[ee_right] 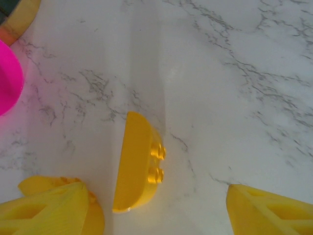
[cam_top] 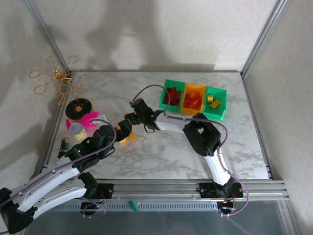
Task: Sort the legos into containers by color
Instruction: Pick up the lego from the center of the table.
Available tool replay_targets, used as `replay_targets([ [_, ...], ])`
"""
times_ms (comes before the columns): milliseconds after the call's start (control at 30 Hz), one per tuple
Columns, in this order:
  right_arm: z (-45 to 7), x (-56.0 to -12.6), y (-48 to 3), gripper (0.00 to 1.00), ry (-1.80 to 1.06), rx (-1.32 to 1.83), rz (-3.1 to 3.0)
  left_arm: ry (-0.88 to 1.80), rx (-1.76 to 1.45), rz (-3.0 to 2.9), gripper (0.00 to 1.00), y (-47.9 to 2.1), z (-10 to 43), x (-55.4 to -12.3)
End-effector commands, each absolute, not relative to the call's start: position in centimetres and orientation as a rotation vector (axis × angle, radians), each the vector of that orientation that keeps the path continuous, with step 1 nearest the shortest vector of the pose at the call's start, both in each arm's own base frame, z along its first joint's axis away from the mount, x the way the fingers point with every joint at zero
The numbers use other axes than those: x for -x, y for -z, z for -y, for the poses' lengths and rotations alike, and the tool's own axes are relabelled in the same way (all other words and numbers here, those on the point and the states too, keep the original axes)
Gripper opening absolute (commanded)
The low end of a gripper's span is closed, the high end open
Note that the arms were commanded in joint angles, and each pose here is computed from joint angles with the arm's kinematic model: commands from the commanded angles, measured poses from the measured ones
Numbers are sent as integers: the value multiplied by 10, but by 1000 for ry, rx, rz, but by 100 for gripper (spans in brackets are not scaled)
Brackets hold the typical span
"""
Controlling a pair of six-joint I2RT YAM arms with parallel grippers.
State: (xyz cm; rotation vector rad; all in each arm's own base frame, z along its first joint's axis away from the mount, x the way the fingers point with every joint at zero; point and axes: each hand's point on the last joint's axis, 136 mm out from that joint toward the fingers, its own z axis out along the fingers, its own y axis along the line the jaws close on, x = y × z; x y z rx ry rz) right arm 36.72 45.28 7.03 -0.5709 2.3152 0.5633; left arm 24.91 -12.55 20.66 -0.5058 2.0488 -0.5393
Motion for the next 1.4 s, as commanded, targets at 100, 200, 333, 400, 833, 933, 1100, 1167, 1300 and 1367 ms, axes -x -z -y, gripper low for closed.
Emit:
replay_targets([
  [100,-469,-373,-51,67,-531,609,-2340,488,542,-2038,100,-199,115,-251],
  [200,-469,-375,-42,64,-501,627,-2355,484,537,-2038,100,-197,116,-253],
  [333,-469,-375,-36,57,-482,643,-2365,484,530,-2059,100,-192,119,-256],
  [400,-468,-373,-36,53,-483,652,-2369,483,529,-2063,100,-191,120,-257],
  [833,-465,-371,-60,22,-507,647,-2332,499,524,-2066,100,-192,123,-260],
  [933,-461,-369,-76,17,-525,637,-2302,505,521,-2063,100,-193,124,-260],
  [1100,-439,-367,-105,16,-567,574,-2281,540,507,-2049,100,-203,128,-261],
  [1167,-425,-366,-115,16,-574,537,-2271,558,485,-2052,100,-203,133,-262],
  [1300,-387,-366,-131,15,-584,424,-2279,614,431,-2066,100,-206,149,-266],
  [1367,-364,-366,-137,14,-578,362,-2276,636,402,-2078,100,-204,157,-268],
])
